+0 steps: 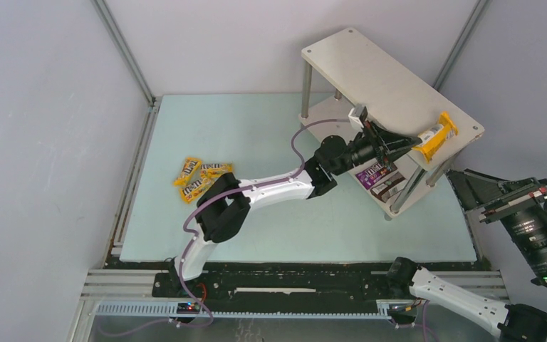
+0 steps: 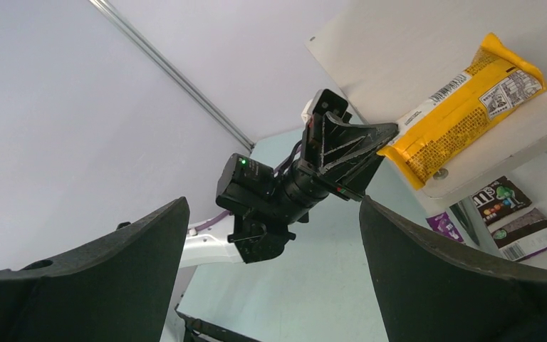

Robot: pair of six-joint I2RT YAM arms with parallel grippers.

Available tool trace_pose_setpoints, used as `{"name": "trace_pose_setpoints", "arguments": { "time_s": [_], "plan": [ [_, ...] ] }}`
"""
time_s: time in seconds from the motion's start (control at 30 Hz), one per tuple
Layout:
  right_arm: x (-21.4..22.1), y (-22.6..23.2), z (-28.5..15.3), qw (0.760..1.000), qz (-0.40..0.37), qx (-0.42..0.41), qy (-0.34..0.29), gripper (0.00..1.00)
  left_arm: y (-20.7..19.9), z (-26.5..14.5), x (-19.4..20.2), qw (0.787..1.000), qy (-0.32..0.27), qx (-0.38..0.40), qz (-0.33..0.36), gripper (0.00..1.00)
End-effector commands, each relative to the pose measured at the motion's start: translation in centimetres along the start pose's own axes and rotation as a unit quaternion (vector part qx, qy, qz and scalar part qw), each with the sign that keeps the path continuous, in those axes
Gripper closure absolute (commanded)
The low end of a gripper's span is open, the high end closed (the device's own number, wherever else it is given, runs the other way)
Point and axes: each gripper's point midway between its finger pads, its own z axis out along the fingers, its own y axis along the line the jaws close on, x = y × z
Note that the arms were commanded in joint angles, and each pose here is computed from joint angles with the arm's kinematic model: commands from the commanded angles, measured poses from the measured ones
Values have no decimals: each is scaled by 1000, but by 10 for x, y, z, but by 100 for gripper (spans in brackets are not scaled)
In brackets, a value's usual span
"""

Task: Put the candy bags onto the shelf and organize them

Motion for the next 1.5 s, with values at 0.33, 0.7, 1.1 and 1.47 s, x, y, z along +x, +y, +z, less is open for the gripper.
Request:
{"name": "trace_pose_setpoints", "arguments": {
  "time_s": [0.33, 0.7, 1.1, 1.47],
  "plan": [
    [0, -7, -6, 1000, 12, 3, -1, 2, -24, -6, -10, 1000, -11, 24, 11, 89],
    [3, -6, -4, 1000, 12, 4, 2, 3, -25, -20, -24, 996, -17, -27, 83, 52],
    [7, -4, -1, 1000, 11, 3, 6, 3, -25, -37, -22, 984, -1, -86, 158, 42],
    [9, -4, 1, 1000, 12, 2, 6, 3, -41, -48, 20, 973, 57, -73, 213, 44]
  ]
}}
